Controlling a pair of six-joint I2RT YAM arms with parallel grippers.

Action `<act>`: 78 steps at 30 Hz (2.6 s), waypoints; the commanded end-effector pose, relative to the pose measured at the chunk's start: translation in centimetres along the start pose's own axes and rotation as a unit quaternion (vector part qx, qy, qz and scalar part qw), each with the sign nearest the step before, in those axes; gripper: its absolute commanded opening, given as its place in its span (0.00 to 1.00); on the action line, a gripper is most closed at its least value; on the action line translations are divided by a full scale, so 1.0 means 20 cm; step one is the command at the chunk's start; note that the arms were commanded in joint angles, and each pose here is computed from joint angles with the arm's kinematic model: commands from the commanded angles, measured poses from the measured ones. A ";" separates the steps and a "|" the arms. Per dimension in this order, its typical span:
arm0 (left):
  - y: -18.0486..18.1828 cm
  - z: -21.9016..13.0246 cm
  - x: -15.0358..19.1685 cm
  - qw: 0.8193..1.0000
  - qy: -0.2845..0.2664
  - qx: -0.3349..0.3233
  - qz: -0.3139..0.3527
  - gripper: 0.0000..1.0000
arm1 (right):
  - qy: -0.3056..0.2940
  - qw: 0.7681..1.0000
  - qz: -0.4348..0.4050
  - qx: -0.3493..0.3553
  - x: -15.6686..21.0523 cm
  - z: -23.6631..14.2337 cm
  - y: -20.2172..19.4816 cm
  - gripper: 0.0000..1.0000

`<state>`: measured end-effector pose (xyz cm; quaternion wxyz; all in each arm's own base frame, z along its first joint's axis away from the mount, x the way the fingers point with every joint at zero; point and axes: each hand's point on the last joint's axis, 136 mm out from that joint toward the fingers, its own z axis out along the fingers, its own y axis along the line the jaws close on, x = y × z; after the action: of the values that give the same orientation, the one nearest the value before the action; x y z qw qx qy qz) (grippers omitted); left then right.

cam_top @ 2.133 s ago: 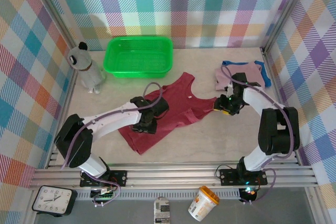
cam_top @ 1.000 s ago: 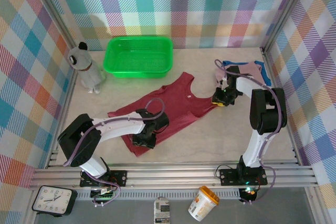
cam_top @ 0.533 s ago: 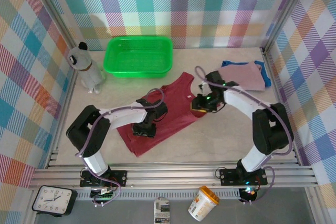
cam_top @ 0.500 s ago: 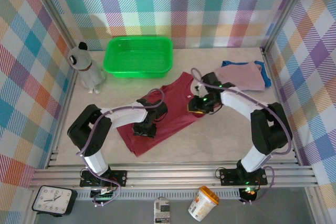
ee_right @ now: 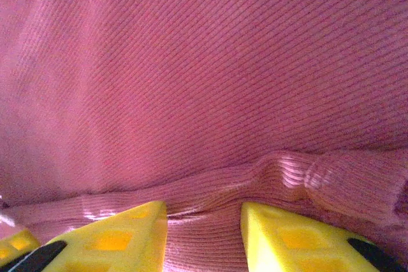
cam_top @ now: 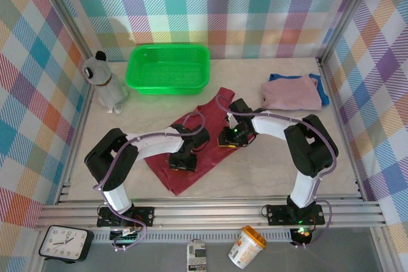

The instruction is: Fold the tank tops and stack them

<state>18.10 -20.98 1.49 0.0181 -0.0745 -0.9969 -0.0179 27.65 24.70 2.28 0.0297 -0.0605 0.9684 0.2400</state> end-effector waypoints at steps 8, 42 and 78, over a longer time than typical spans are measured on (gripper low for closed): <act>-0.22 -0.03 0.03 0.999 0.010 0.049 0.019 0.49 | 0.035 0.993 0.077 0.082 0.31 -0.11 -0.34 0.38; 0.77 -0.08 -0.48 0.961 -0.082 0.119 -0.236 0.48 | -0.092 0.989 -0.105 0.040 -0.73 0.01 0.14 0.50; 0.65 -0.37 -0.42 0.972 -0.100 0.159 -0.141 0.00 | -0.133 0.985 -0.106 -0.009 -0.78 -0.20 0.22 0.00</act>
<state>30.06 -8.32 8.09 -0.0813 0.0861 -0.9859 0.1184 42.74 28.49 6.93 0.1685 -0.1338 0.9502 0.2254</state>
